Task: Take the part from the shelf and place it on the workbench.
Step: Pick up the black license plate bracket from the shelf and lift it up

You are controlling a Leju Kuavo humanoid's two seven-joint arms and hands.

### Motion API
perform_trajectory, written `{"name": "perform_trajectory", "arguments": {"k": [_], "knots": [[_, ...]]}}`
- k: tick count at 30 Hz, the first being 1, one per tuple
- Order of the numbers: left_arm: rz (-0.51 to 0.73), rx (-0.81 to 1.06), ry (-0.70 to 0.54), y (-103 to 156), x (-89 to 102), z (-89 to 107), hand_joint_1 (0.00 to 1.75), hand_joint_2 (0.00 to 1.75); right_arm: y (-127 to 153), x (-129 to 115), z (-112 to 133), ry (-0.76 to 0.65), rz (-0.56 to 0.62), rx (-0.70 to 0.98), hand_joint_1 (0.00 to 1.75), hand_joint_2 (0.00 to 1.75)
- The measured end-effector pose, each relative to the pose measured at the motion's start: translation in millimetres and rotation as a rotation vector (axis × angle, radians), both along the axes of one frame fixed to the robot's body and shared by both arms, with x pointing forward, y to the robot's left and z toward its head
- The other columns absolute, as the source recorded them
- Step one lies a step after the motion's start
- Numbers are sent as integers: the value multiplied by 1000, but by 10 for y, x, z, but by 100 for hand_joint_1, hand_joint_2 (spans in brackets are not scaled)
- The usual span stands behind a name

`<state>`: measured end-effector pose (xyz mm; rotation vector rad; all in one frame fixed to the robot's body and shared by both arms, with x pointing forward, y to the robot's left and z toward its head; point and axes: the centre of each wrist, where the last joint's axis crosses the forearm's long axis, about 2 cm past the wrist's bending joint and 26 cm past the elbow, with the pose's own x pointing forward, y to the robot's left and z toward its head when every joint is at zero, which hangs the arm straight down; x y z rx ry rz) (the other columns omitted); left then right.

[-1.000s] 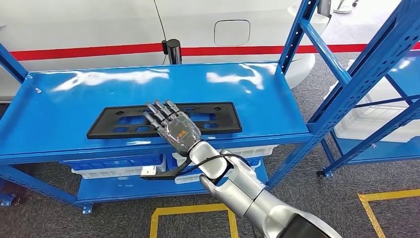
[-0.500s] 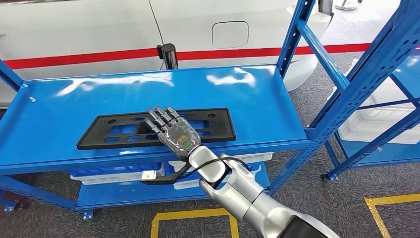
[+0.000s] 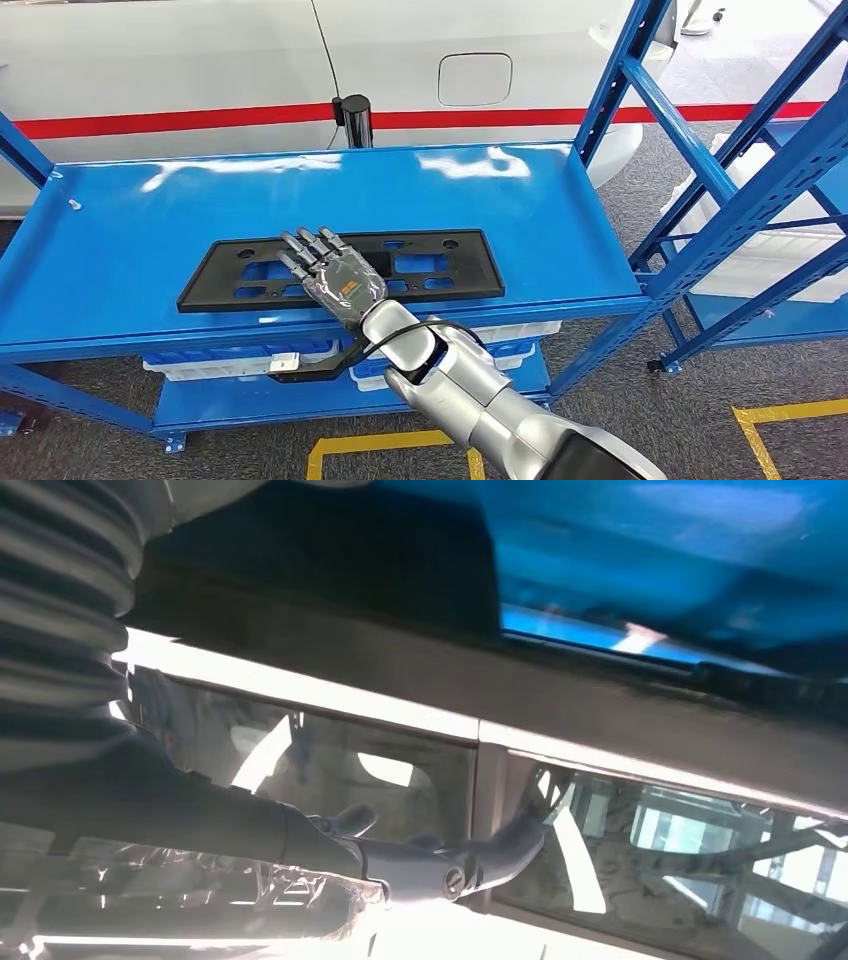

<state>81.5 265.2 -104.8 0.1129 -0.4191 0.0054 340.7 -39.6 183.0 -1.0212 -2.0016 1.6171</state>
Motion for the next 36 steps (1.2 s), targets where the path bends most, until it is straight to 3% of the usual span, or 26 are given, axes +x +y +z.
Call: {"name": "perform_trajectory", "arguments": {"k": [36], "knots": [[-27,6,9,-10,-31,-5,0,0,-102,149,-107,38,-90,-29,0,175]]}}
